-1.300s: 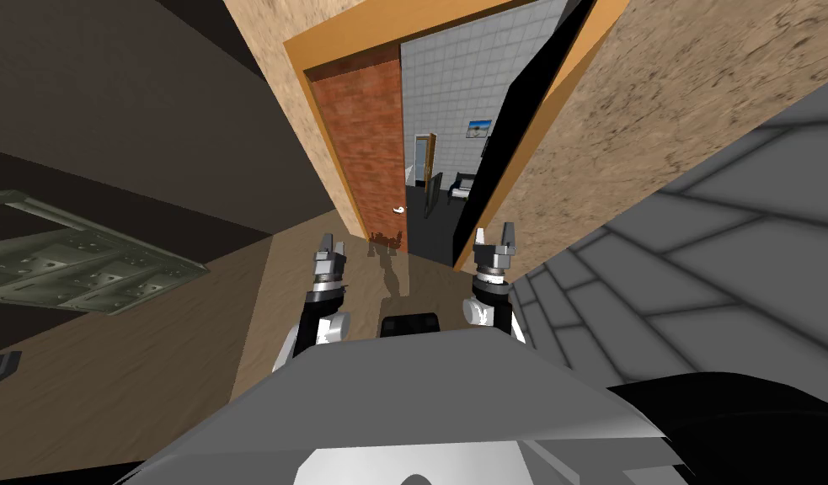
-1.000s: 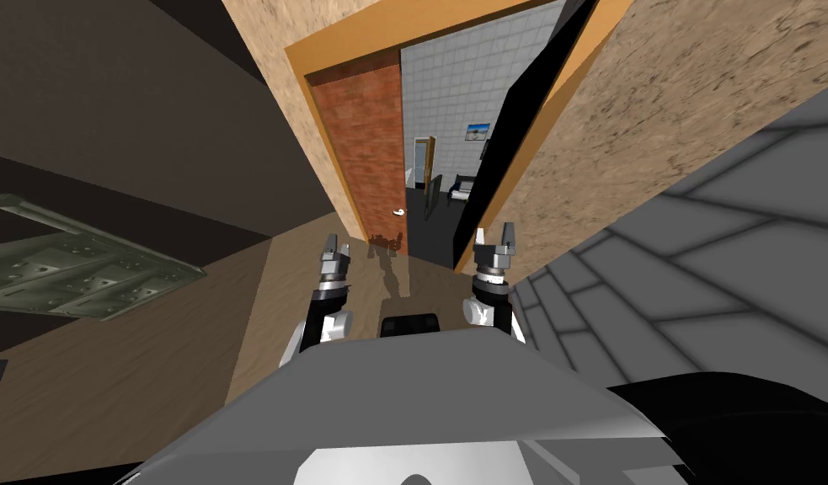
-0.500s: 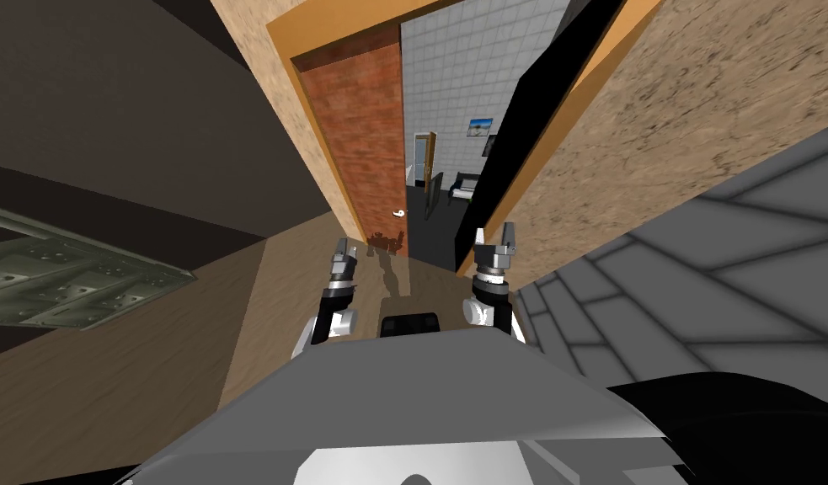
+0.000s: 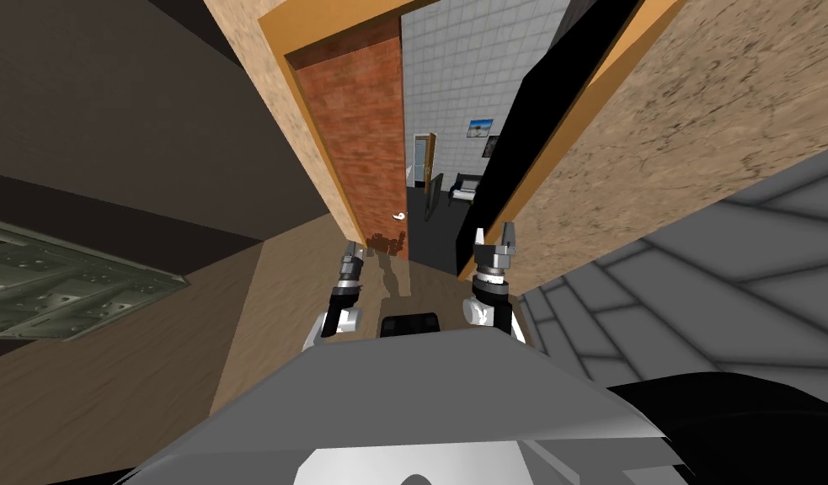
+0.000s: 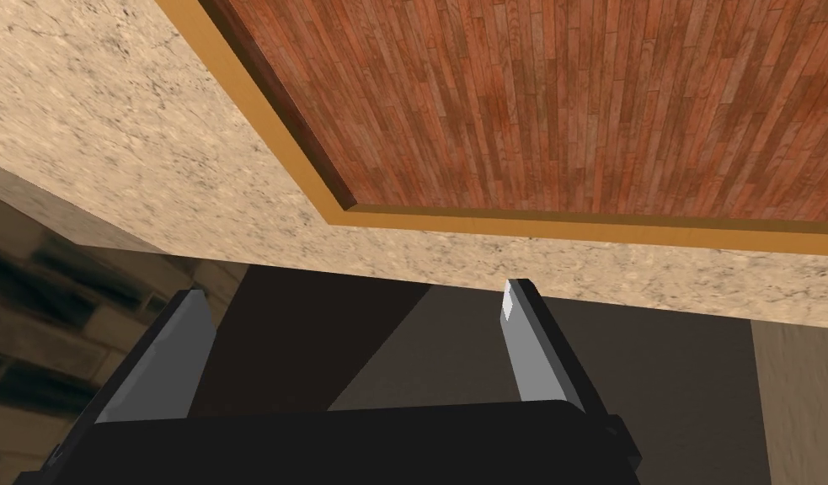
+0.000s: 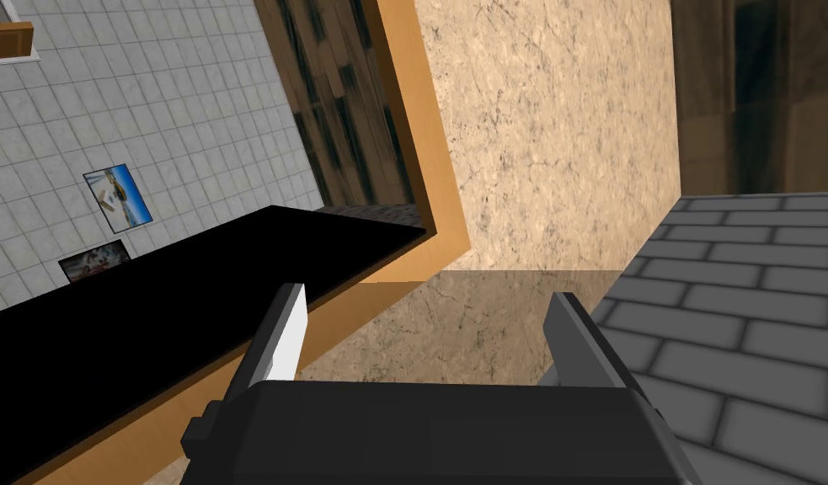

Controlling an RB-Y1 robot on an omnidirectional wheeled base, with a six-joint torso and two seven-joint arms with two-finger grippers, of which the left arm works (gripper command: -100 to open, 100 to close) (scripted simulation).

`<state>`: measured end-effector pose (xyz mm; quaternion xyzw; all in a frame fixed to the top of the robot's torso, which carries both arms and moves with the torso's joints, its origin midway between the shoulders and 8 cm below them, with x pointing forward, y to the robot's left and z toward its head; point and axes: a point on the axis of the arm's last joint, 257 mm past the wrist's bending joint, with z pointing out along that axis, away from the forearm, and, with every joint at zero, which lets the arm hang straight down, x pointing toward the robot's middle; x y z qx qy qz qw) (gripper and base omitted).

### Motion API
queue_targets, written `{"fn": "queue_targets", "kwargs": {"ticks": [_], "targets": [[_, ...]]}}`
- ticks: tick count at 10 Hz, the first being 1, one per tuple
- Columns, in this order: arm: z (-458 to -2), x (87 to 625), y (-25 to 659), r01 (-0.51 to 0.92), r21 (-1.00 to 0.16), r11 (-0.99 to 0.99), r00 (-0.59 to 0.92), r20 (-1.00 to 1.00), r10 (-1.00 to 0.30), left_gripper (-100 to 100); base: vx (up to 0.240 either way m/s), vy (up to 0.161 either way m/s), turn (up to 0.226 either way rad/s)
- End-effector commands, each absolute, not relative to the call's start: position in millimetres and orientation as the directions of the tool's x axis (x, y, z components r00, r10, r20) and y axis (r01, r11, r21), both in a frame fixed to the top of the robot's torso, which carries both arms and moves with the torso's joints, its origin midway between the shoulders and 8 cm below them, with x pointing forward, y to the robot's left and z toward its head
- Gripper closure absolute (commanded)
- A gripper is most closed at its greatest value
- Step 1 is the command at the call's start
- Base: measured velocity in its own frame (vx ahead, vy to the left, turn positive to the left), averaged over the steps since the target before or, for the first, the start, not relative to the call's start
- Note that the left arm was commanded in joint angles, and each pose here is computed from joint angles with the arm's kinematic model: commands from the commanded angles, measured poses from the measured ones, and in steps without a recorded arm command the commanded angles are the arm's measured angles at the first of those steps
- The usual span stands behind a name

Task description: Push the door open

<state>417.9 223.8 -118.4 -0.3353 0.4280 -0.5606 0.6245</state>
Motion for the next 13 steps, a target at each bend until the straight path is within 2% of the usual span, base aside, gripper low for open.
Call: {"fn": "queue_targets", "kwargs": {"ticks": [1, 13], "targets": [[-126.2, 421.2, 221.5, 0.405, -0.903, 0.140, -0.007, -0.156, -0.988, -100, 0.099, 0.027, -0.009], [-191.2, 445.2, 194.5, 0.332, -0.939, 0.091, -0.101, -0.131, -0.986, -100, 0.096, 0.019, -0.008]]}}
